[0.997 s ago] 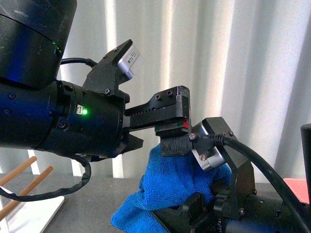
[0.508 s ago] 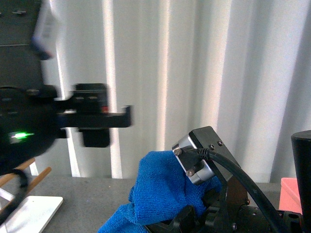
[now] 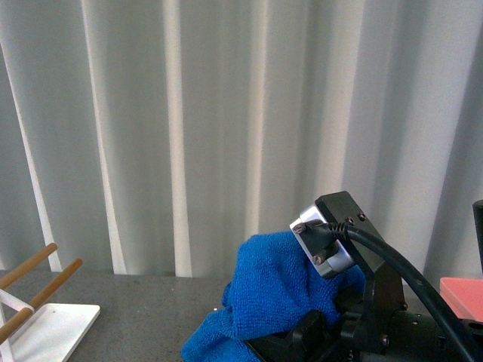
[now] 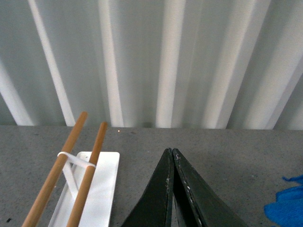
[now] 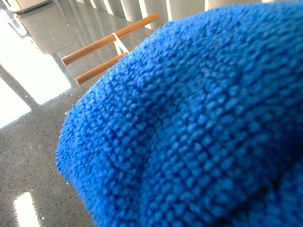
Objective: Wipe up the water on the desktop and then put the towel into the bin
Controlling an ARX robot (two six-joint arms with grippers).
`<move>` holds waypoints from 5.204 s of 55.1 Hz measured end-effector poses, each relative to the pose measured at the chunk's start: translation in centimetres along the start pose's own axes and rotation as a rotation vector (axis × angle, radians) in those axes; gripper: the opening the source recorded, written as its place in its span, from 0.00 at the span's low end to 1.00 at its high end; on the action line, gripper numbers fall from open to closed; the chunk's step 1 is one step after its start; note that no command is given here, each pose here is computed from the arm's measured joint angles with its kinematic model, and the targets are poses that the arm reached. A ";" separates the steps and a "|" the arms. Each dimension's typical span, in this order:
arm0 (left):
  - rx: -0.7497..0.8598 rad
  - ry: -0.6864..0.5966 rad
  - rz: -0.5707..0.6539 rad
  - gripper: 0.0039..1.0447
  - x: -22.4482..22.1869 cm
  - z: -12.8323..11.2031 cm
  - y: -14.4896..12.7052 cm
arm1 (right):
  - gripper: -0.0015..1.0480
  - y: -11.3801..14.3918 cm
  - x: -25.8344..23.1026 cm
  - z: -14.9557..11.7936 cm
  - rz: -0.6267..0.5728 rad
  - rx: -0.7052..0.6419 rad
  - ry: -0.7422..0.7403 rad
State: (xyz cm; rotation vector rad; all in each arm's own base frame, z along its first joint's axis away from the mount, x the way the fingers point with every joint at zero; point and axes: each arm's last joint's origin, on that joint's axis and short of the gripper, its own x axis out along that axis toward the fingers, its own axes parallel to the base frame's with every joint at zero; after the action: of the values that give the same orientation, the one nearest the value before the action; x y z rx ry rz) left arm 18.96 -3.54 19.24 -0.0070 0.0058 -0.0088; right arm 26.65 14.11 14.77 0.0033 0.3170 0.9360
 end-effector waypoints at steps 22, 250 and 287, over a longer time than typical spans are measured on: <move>0.000 0.003 0.006 0.03 -3.7 -1.6 2.3 | 0.06 0.0 -0.1 0.1 0.008 -0.006 -0.001; 0.002 -0.027 0.007 0.94 -9.3 -2.2 3.5 | 0.06 -7.8 1.8 4.9 -0.411 0.019 0.505; 0.002 -0.027 0.007 0.94 -9.3 -2.2 3.5 | 0.06 -18.1 -12.2 12.2 -1.173 0.212 0.707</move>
State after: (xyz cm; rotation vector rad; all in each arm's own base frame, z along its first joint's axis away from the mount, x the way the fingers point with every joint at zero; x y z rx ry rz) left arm 9.64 -0.01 17.11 -0.0048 -0.0212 -0.0012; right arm 37.49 -4.74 27.13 -0.2956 0.9378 -0.3025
